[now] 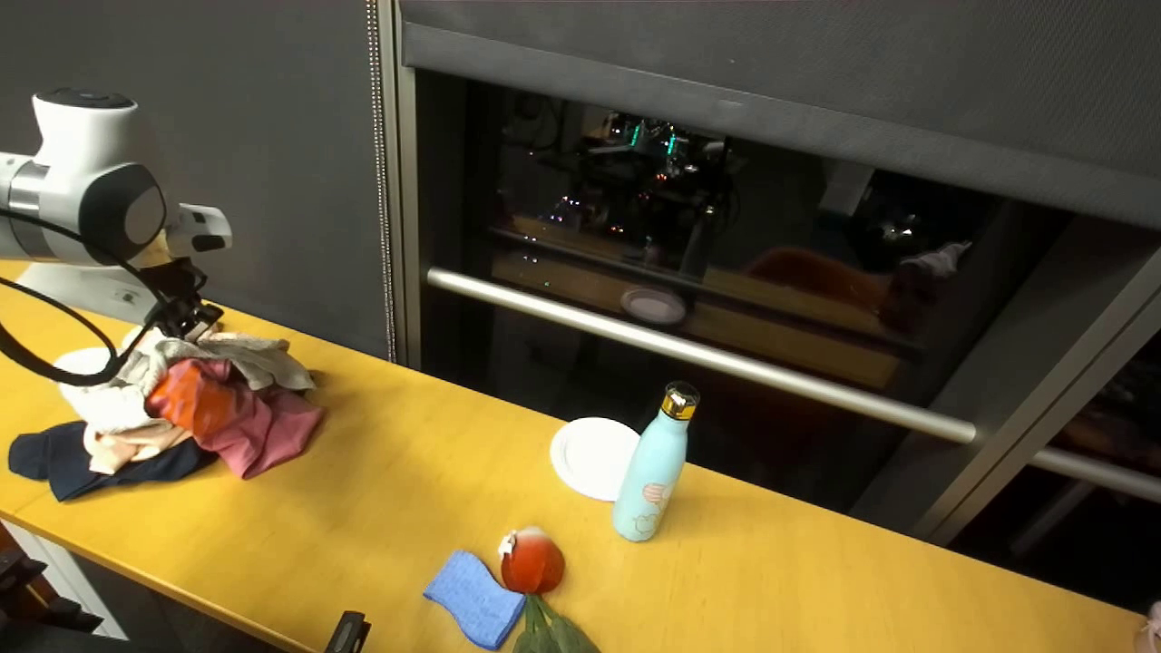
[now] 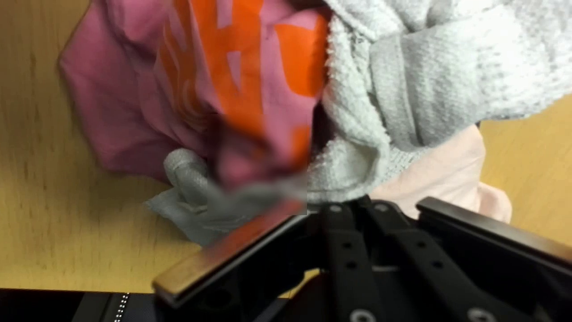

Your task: Use the towel to clean the window

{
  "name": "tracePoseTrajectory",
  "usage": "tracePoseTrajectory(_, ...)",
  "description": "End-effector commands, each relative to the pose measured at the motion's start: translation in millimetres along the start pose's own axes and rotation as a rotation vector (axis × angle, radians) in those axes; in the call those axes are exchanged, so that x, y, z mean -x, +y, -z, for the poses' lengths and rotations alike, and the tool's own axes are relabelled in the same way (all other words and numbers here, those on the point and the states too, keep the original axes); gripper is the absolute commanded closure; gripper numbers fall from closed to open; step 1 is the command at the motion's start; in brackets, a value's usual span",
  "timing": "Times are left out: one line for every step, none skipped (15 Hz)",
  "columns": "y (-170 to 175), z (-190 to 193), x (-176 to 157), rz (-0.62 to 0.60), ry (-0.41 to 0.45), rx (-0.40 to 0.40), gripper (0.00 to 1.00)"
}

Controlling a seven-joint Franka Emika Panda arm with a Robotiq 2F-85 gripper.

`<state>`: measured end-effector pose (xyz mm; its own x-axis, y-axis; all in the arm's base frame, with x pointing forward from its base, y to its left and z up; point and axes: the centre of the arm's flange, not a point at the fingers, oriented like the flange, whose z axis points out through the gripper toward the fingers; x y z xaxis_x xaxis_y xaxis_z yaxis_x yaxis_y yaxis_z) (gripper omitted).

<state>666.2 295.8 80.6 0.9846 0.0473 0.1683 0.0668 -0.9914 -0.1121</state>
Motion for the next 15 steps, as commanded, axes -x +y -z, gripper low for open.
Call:
tracePoseTrajectory(-11.9,41.1,5.4,-0.001,0.008,-0.041,1.00)
tracePoseTrajectory(-15.9,55.2,4.7,0.004,0.020,-0.051,1.00)
tracePoseTrajectory(-19.3,67.8,2.8,0.006,0.032,-0.056,1.00)
tracePoseTrajectory(-21.2,81.1,0.3,0.008,0.042,-0.062,1.00)
tracePoseTrajectory(-25.1,97.7,-1.0,0.011,0.053,-0.072,1.00)
tracePoseTrajectory(-26.2,113.2,-2.4,0.015,0.065,-0.074,1.00)
tracePoseTrajectory(-29.5,127.7,-2.5,0.017,0.075,-0.078,1.00)
tracePoseTrajectory(-28.7,139.3,-3.6,0.020,0.085,-0.078,1.00)
tracePoseTrajectory(-29.7,154.8,-2.7,0.021,0.092,-0.080,1.00)
tracePoseTrajectory(-29.2,169.6,-1.3,0.022,0.100,-0.082,1.00)
tracePoseTrajectory(-27.7,187.7,1.6,0.022,0.109,-0.075,1.00)
tracePoseTrajectory(-25.5,203.4,3.4,0.023,0.115,-0.069,1.00)
tracePoseTrajectory(-20.8,222.8,6.6,0.017,0.123,-0.059,1.00)
tracePoseTrajectory(-15.9,240.1,10.1,0.010,0.133,-0.052,1.00)
tracePoseTrajectory(-9.4,257.0,13.4,0.002,0.141,-0.044,1.00)
